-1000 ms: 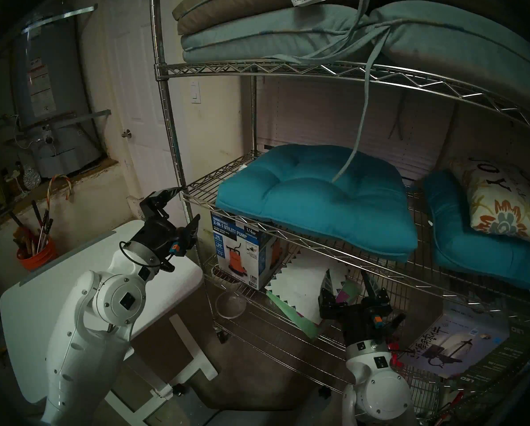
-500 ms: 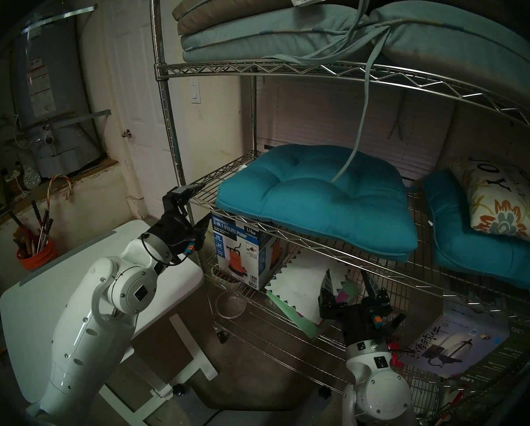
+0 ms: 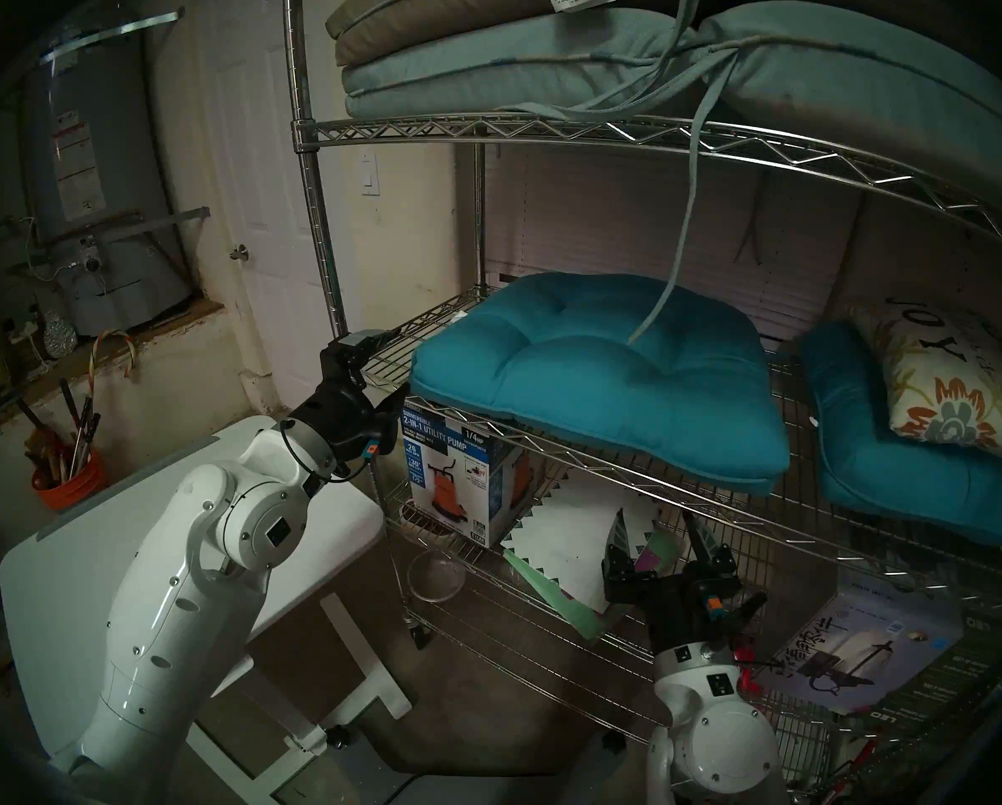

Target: Take cushion off the shelf

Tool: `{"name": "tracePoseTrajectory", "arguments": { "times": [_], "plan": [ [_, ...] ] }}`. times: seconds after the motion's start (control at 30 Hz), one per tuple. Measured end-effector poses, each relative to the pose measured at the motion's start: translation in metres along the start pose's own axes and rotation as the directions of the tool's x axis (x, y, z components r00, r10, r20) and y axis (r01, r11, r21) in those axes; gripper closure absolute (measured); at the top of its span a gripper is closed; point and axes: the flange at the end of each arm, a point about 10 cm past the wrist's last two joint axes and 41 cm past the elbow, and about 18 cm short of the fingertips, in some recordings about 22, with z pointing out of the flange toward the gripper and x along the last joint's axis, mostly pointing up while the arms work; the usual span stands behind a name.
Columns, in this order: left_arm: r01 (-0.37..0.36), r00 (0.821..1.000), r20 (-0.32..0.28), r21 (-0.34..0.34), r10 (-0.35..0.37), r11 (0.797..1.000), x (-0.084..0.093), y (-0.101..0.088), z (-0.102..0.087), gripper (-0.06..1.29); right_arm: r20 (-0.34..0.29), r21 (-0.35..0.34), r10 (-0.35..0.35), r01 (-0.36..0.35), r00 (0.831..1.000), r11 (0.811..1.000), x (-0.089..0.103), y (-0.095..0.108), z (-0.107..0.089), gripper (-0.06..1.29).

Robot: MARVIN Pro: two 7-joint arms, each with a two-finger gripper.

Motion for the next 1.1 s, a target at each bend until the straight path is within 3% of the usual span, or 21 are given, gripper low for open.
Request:
{"name": "tracePoseTrajectory", "arguments": {
  "times": [0.3,0.63,1.1],
  "plan": [
    [0.035,0.999,0.025,-0.014,-0.035,0.999,-0.012,0.006,0.003,-0.03,0.0,0.0,0.0,0.0,1.0,1.0,0.0,0.0,0.0,-0.04],
    [0.052,0.998,0.021,-0.033,-0.051,0.998,-0.012,0.013,0.005,-0.03,0.0,0.0,0.0,0.0,1.0,1.0,0.0,0.0,0.0,-0.04],
    [0.045,0.999,0.019,-0.12,-0.043,0.992,-0.006,0.055,0.031,-0.03,0.0,0.0,0.0,0.0,1.0,1.0,0.0,0.0,0.0,-0.04]
  ]
}}
